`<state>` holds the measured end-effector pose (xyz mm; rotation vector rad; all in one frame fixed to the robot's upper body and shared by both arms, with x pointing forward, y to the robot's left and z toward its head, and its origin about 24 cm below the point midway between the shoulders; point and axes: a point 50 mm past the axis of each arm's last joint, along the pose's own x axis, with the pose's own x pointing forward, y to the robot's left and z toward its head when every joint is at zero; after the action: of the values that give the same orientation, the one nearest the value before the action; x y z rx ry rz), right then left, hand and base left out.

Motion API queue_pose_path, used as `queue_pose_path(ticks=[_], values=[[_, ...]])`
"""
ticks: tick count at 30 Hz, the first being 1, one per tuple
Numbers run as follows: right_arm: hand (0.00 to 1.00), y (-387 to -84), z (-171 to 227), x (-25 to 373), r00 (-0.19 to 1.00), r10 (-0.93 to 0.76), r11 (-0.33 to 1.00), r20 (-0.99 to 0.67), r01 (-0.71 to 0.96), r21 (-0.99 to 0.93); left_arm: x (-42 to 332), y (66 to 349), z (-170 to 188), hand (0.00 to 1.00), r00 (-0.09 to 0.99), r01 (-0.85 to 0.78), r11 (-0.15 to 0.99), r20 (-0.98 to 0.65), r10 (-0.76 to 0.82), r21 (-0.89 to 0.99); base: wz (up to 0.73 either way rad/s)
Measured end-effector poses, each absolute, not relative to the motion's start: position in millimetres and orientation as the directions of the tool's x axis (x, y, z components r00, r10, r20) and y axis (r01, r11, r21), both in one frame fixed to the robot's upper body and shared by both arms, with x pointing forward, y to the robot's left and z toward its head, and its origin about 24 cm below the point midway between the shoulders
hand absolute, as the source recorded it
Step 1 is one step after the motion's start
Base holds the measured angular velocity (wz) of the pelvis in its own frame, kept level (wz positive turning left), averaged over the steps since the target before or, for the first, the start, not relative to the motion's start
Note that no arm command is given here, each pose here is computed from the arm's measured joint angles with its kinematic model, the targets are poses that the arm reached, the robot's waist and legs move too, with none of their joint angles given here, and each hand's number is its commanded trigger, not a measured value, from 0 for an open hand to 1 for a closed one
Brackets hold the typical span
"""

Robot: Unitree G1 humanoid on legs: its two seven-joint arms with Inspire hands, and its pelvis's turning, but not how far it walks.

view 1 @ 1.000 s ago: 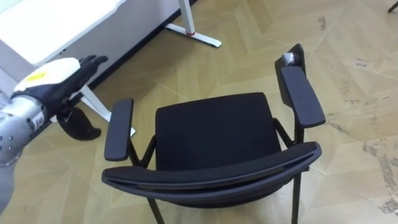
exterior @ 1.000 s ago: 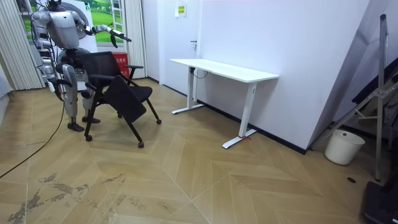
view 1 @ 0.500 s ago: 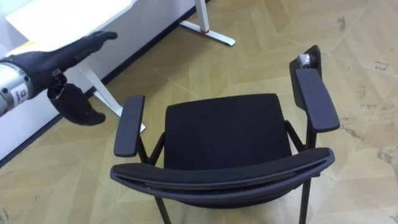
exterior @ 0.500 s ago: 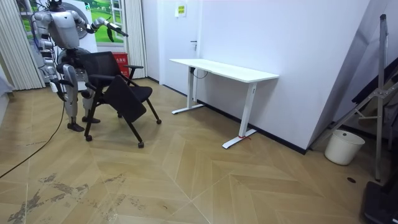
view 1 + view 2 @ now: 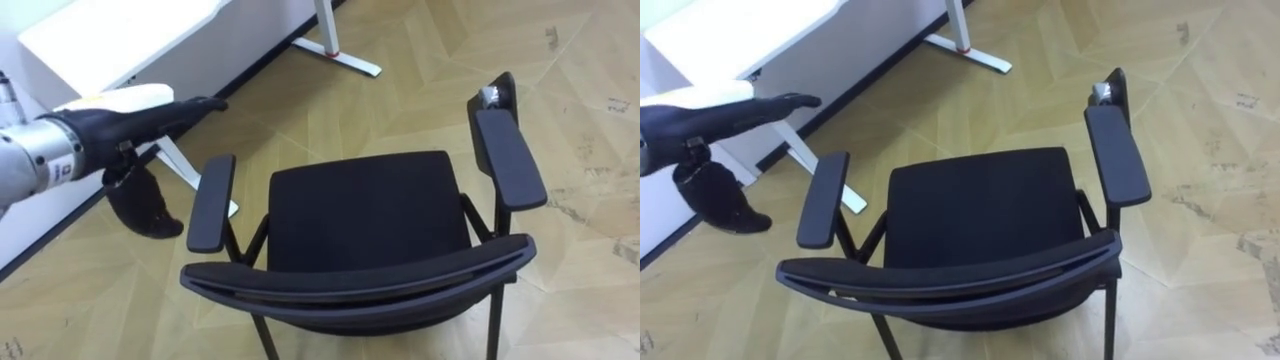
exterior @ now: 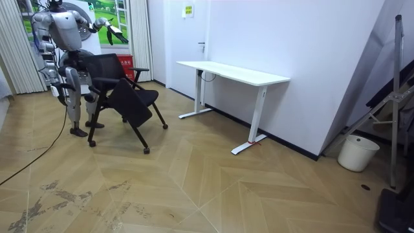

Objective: Push chair

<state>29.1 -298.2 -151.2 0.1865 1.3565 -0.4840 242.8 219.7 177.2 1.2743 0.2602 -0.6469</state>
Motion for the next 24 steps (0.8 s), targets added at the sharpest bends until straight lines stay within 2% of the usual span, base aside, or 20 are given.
queue_pose_path(ticks=[12, 24], values=[[0.0, -296, -152, 33, 0.136, -0.211, 0.903, -0.968, 0.406, -0.14, 234, 190, 150, 0.0, 0.65, 0.719, 0.032, -0.654, -0.387, 0.695, -0.01], [0.0, -295, -152, 35, 0.121, -0.2, 0.915, -0.972, 0.379, -0.141, 215, 194, 111, 0.0, 0.499, 0.853, 0.05, -0.783, -0.371, 0.52, -0.01]])
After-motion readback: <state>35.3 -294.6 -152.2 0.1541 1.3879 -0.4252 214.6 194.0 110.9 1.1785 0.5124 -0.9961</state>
